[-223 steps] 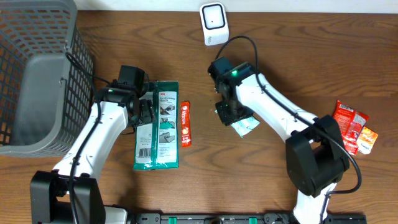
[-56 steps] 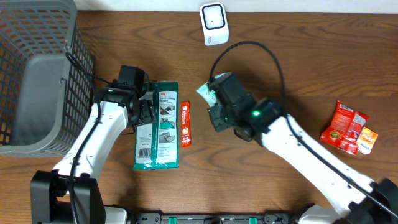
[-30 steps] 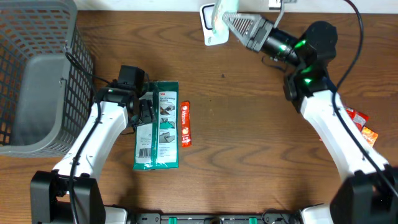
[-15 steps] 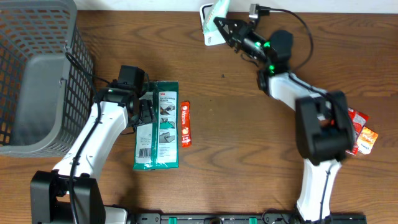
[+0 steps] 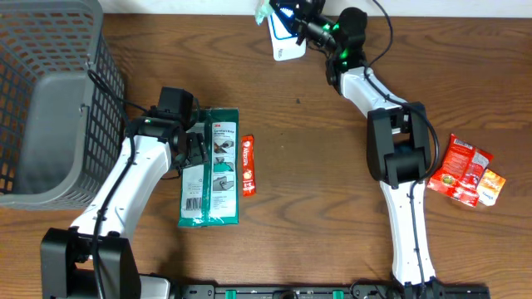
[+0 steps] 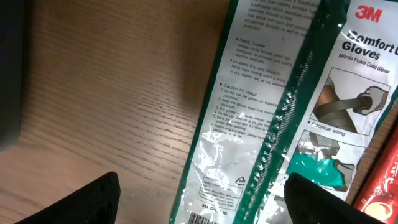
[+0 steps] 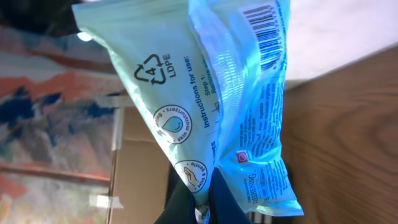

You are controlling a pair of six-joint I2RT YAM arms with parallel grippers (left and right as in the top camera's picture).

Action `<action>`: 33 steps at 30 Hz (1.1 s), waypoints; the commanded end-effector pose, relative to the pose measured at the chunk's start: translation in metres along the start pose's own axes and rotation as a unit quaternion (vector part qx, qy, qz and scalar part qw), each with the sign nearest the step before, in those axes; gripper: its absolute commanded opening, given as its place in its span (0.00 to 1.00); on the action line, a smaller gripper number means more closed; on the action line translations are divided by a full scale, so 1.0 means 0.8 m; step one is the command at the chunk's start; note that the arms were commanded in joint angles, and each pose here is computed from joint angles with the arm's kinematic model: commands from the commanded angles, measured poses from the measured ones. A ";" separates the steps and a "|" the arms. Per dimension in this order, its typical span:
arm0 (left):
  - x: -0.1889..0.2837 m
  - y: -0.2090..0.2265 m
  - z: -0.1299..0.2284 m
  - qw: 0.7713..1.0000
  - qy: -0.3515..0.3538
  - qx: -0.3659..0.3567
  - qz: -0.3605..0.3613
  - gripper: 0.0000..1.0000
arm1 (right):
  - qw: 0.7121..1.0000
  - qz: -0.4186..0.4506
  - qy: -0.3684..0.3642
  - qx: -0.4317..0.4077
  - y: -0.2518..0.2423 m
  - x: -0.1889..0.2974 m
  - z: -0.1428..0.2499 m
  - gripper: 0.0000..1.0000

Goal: Scan the item barcode

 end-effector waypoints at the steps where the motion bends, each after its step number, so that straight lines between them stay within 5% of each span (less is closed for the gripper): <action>1: 0.006 0.001 -0.006 1.000 -0.011 0.002 0.001 0.85 | 1.000 0.010 -0.001 -0.001 -0.023 -0.005 0.001 0.01; 33: 0.007 0.001 -0.006 1.000 -0.011 0.002 0.001 0.85 | 0.995 0.080 0.041 0.033 -0.071 0.000 0.011 0.01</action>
Point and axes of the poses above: each gripper's point midway between its finger pads, its own x axis back along the fingers, its own y axis along the line the jaws close on, z = x × y, the point moved 9 cm from there along x, back along the fingers
